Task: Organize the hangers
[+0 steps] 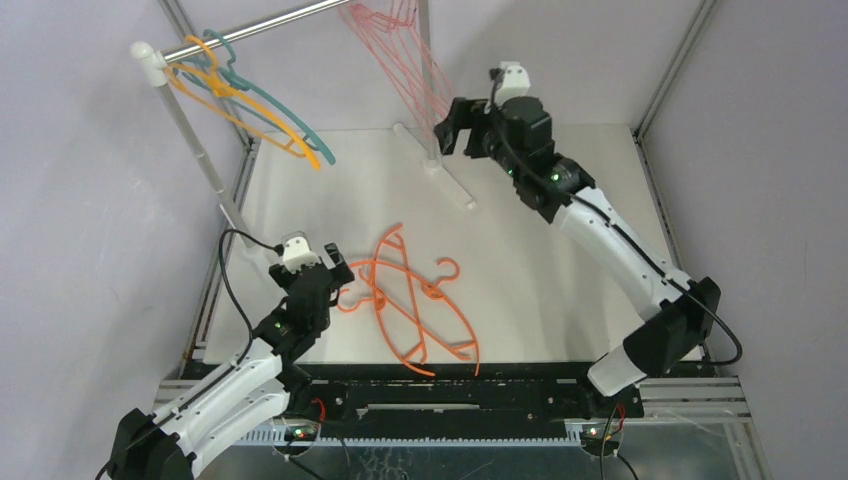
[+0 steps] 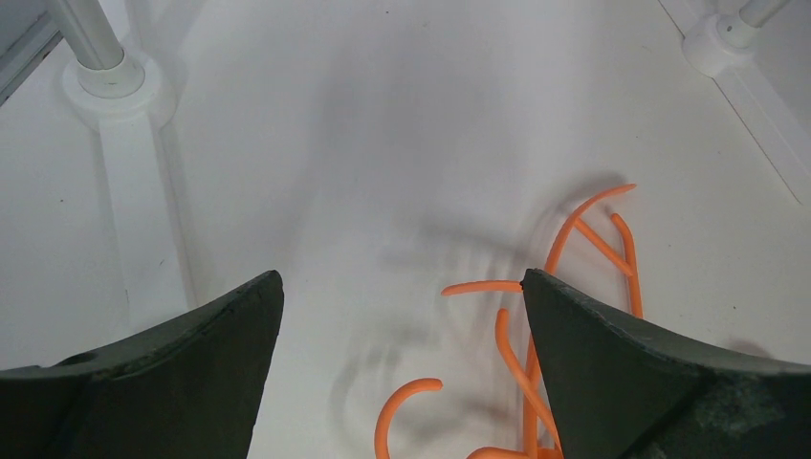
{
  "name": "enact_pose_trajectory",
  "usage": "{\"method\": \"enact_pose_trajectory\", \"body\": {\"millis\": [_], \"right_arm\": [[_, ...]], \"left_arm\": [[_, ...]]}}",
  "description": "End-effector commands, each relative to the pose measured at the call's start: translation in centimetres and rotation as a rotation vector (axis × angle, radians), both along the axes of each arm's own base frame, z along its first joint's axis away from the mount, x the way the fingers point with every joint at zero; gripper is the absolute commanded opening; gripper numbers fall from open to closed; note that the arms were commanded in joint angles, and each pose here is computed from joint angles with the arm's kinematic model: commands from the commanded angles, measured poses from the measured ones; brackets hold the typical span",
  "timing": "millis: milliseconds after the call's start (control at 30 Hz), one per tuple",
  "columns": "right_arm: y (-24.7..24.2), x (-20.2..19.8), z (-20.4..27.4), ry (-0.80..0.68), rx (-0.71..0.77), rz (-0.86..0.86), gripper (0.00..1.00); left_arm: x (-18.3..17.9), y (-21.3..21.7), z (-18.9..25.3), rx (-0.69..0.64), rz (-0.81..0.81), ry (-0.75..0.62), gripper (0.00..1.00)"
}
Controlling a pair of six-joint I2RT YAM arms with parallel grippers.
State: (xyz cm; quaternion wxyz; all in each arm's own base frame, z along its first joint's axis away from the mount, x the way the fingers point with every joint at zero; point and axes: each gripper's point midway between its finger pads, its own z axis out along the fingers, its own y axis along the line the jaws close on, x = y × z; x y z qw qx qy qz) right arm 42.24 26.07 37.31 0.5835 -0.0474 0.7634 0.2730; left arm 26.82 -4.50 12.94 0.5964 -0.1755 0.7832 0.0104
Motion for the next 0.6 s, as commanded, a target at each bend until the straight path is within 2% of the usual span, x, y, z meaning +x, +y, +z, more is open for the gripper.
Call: {"method": "enact_pose_trajectory", "body": {"millis": [0,267,467,567], "right_arm": [[-2.1,-4.7,2.2,-0.116,-0.238,-0.156,1.0],[2.3,-14.8,-6.0,-0.018,-0.363,0.04,0.99],[5.0,-21.0,-16.7,0.175,-0.507,0.174,0.86],[6.1,-23.0,-20.6,0.235,-0.593,0.205,0.84]], "left_arm": [[0.5,0.1,1.6,-0.013,0.021,-0.042,1.0],[0.7,0.3,1.2,0.007,0.035,-0.02,0.99],[0.7,0.4,0.9,0.013,0.048,-0.007,1.0],[0.6,0.5,0.7,0.006,0.055,-0.001,0.99]]}}
